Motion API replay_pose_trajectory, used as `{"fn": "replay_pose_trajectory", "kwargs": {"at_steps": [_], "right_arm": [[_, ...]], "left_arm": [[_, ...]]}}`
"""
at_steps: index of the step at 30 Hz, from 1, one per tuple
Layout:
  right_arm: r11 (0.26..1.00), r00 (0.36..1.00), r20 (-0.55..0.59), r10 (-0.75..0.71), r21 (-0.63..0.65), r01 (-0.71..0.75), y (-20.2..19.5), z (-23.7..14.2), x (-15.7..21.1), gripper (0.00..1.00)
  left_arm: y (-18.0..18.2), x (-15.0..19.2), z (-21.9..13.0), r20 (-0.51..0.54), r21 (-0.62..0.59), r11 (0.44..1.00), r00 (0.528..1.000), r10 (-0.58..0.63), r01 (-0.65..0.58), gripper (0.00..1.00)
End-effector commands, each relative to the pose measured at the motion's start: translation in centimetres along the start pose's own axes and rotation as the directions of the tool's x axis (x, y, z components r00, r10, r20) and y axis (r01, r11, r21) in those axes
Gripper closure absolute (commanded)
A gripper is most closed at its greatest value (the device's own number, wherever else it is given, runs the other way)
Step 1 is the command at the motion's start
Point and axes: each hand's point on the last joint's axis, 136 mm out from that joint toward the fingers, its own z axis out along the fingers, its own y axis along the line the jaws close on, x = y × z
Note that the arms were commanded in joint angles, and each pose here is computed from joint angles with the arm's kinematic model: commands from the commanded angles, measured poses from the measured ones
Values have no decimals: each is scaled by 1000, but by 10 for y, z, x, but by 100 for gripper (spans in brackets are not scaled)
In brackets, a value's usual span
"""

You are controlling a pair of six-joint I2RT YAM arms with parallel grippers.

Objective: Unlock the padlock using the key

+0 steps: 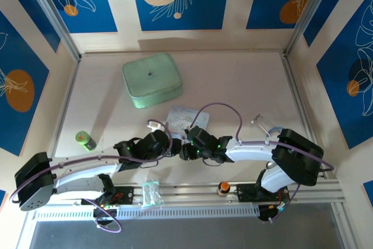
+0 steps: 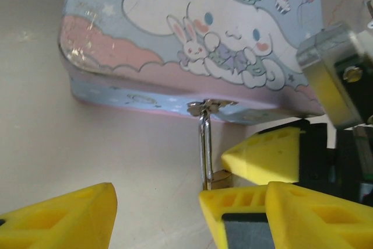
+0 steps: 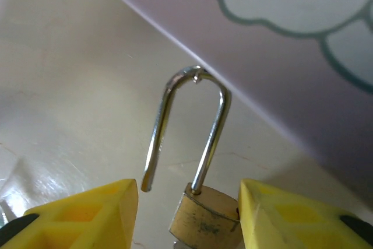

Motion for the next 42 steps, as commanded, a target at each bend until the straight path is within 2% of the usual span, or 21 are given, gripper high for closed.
{"fn": "replay_pose_trajectory", "kwargs": {"at_steps": [1, 12, 23, 36, 40, 42], "right_arm": [[997, 1000, -3, -31, 68, 31, -6, -2, 0, 51], [996, 997, -75, -31, 83, 37, -17, 15, 15, 57], [996, 994, -60, 88, -4, -88, -26, 10, 27, 76], [983, 982, -43, 184, -2, -184, -38, 8, 32, 93], [968, 967, -37, 253, 12, -252, -45, 8, 36, 96], [952, 951, -41, 306, 15, -306, -48, 9, 39, 96]], "left_arm": [[-2, 3, 1, 0, 38, 998, 999, -45, 45, 31], [-1, -3, -3, 22, 21, 1000, 999, -24, 23, 31], [-2, -11, -2, 43, -6, 1000, 999, 14, -13, 31], [-1, -73, 4, 135, -121, 983, 978, 157, -141, 31], [11, -94, 12, 142, -240, 946, 956, 258, -219, 30], [15, -100, 21, 139, -260, 936, 950, 279, -237, 29]]}}
